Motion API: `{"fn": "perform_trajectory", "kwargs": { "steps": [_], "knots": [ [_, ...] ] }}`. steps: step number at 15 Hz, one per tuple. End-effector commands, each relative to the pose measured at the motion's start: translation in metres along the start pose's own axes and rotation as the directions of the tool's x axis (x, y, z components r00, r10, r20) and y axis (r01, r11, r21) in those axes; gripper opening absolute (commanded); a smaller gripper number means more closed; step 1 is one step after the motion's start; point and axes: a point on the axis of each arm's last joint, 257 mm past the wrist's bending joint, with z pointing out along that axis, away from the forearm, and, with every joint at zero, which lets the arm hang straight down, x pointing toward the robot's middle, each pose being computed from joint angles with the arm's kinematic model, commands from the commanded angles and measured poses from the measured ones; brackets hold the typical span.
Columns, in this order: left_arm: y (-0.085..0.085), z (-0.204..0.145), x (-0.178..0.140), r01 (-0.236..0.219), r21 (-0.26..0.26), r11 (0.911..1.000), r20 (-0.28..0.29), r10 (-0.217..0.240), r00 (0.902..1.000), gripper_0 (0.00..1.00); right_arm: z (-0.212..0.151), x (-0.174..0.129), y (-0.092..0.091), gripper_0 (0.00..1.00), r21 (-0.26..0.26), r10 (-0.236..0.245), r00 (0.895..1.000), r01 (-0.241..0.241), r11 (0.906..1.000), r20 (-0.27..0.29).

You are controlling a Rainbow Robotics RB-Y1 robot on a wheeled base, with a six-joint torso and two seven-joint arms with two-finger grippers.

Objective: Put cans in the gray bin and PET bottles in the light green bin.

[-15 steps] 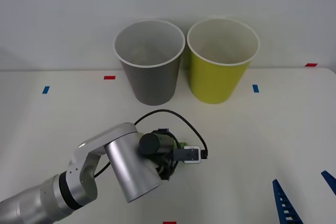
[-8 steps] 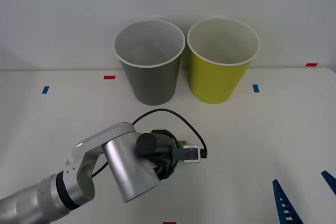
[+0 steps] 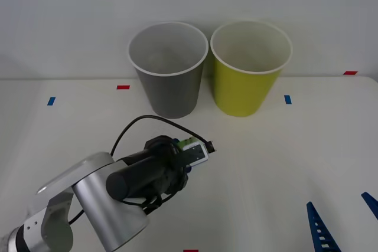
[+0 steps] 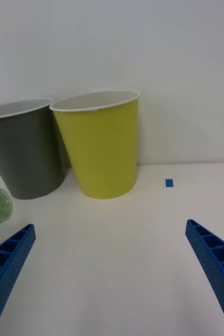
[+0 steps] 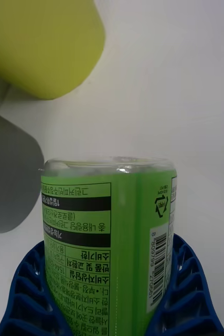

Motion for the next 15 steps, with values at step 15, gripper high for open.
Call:
{"fn": "perform_trajectory", "kwargs": {
  "steps": [15],
  "knots": [
    [0.122, -0.144, -0.039, 0.513, -0.176, 0.8399, 0.421, -0.407, 0.8105, 0.0, 0.0, 0.0, 0.0, 1.0, 0.0, 0.0, 1.0, 0.0, 1.0, 0.0]
  ]
}}
